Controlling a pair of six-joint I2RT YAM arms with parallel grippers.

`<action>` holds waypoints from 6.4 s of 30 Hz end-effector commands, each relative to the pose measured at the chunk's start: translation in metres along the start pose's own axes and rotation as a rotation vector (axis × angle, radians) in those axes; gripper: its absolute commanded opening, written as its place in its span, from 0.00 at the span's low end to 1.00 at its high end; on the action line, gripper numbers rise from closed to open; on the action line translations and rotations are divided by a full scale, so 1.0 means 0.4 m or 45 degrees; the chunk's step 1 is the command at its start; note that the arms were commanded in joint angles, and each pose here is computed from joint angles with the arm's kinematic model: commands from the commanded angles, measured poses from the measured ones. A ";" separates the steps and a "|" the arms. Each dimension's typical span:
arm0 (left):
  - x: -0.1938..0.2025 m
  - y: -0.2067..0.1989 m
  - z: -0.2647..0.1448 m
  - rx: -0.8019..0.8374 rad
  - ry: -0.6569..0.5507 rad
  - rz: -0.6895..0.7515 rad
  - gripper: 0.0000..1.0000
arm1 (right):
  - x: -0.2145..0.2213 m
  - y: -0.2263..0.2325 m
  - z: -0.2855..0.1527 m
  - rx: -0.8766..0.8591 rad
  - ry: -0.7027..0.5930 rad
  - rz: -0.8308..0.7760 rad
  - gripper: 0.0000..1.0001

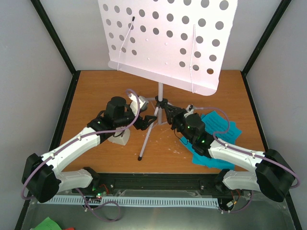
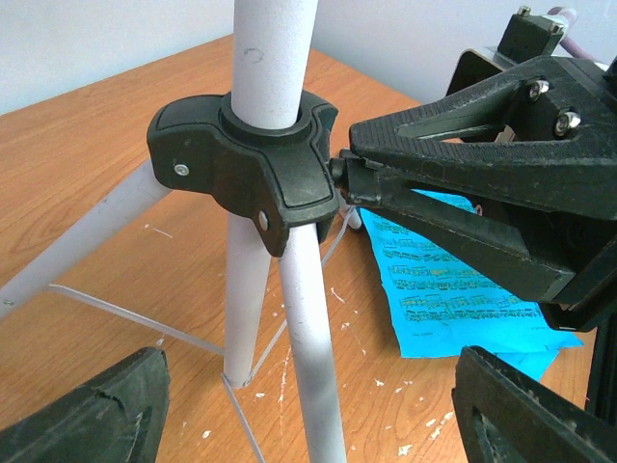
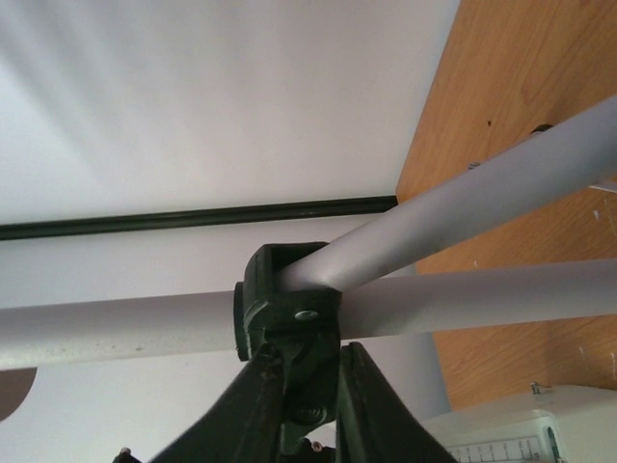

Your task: Pack up the instrument practice props

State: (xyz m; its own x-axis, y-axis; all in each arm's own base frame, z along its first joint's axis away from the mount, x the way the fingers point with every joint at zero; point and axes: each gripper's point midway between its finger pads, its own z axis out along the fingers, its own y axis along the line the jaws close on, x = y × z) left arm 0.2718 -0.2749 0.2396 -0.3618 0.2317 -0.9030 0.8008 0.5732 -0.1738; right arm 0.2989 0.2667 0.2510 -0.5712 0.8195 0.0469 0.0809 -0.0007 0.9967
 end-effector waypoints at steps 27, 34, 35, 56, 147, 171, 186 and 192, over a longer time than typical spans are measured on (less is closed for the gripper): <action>0.030 -0.012 0.022 0.073 -0.061 -0.288 0.70 | 0.006 0.021 0.004 -0.026 -0.014 -0.156 0.26; 0.058 0.018 0.048 0.008 -0.022 -0.291 0.64 | 0.008 0.022 0.011 -0.025 -0.013 -0.191 0.26; 0.061 0.018 0.052 0.014 -0.019 -0.294 0.63 | 0.009 0.023 0.012 -0.024 -0.013 -0.201 0.26; 0.085 0.014 0.093 0.068 0.012 -0.289 0.15 | -0.003 0.040 -0.001 0.062 -0.032 -0.725 0.08; 0.115 -0.004 0.077 0.108 0.030 -0.263 0.00 | 0.047 0.456 0.042 -0.774 0.487 -2.014 0.21; -0.157 -0.006 -0.032 0.015 -0.447 -0.013 0.00 | 0.167 0.477 0.008 -0.961 0.590 -1.982 0.03; -0.295 -0.041 -0.155 -0.023 -0.708 0.126 0.00 | 0.227 0.429 -0.018 -0.957 0.626 -1.934 0.03; -0.266 -0.045 -0.140 -0.011 -0.695 0.156 0.00 | 0.225 0.410 -0.040 -0.927 0.600 -1.938 0.03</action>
State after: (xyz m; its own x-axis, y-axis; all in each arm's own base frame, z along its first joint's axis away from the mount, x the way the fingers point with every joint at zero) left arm 0.2592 -0.2782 0.2410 -0.2664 0.1257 -0.9556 0.8288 0.5360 -0.1605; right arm 0.2851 0.3334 0.3994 -0.0293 0.0730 -0.9969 -0.9580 0.2826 0.0488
